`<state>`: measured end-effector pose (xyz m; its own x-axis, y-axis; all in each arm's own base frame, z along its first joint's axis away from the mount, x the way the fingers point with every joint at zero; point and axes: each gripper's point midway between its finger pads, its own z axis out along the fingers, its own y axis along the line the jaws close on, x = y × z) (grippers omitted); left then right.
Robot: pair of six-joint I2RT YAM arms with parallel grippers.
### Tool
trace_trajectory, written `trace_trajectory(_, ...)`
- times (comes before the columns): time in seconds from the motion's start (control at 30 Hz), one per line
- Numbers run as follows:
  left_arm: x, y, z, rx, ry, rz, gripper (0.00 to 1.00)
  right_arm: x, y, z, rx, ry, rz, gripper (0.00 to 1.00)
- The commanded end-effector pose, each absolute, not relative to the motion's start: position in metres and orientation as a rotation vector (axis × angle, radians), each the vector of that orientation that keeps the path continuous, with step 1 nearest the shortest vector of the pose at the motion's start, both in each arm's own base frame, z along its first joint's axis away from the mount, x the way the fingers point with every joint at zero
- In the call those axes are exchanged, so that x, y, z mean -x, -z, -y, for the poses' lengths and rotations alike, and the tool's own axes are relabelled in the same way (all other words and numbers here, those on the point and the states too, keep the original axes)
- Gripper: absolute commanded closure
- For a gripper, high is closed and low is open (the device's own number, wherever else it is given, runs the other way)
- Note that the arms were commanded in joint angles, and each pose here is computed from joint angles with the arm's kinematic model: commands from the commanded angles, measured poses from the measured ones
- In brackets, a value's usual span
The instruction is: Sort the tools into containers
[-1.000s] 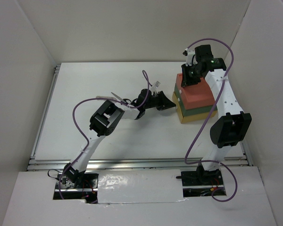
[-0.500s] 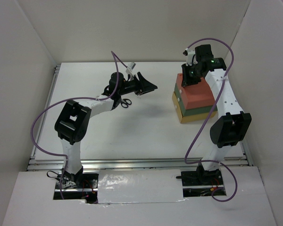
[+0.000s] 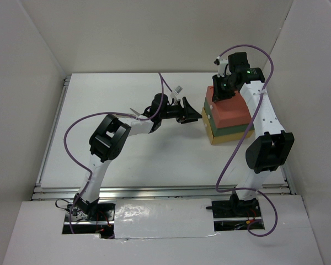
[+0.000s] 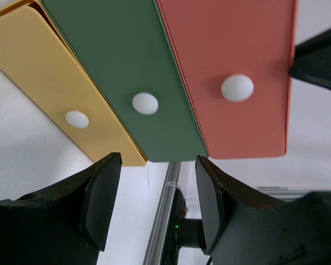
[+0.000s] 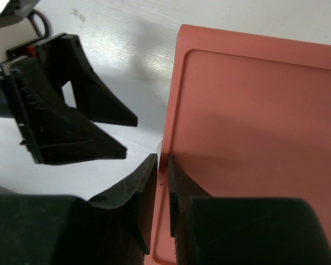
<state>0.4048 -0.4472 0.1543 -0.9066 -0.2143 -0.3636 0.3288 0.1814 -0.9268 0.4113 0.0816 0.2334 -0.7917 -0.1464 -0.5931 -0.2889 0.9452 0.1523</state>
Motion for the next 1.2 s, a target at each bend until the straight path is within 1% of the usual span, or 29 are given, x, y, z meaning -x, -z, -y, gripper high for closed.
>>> trace_trajectory(0.0, -0.415, -0.177, 0.46, -0.126, 1.828, -1.956, 0.32, -0.392, -0.204, -0.084, 0.3, -0.353, -2.631, 0.79)
trace_trajectory(0.1, -0.416, -0.173, 0.467, -0.133, 1.841, -1.943, 0.32, -0.391, -0.201, -0.085, 0.298, -0.362, -2.636, 0.79)
trace_trajectory(0.23, -0.418, -0.163, 0.473, -0.111, 1.86, -1.938, 0.37, -0.391, -0.2, -0.086, 0.298, -0.365, -2.636, 0.79)
trace_trajectory(0.27, -0.418, -0.164, 0.476, -0.114, 1.863, -1.933, 0.4, -0.391, -0.199, -0.086, 0.297, -0.367, -2.637, 0.79)
trace_trajectory(0.37, -0.418, -0.161, 0.481, -0.122, 1.864, -1.933, 0.42, -0.392, -0.2, -0.087, 0.297, -0.37, -2.634, 0.79)
trace_trajectory(0.6, -0.425, -0.161, 0.487, -0.145, 1.847, -1.907, 0.41, -0.391, -0.2, -0.086, 0.303, -0.368, -2.637, 0.79)
trace_trajectory(1.0, -0.428, -0.145, 0.499, -0.172, 1.829, -1.915, 0.45, -0.389, -0.198, -0.086, 0.304, -0.385, -2.644, 0.79)
trace_trajectory(1.17, -0.432, -0.149, 0.503, -0.183, 1.826, -1.891, 0.45, -0.389, -0.198, -0.086, 0.306, -0.392, -2.644, 0.79)
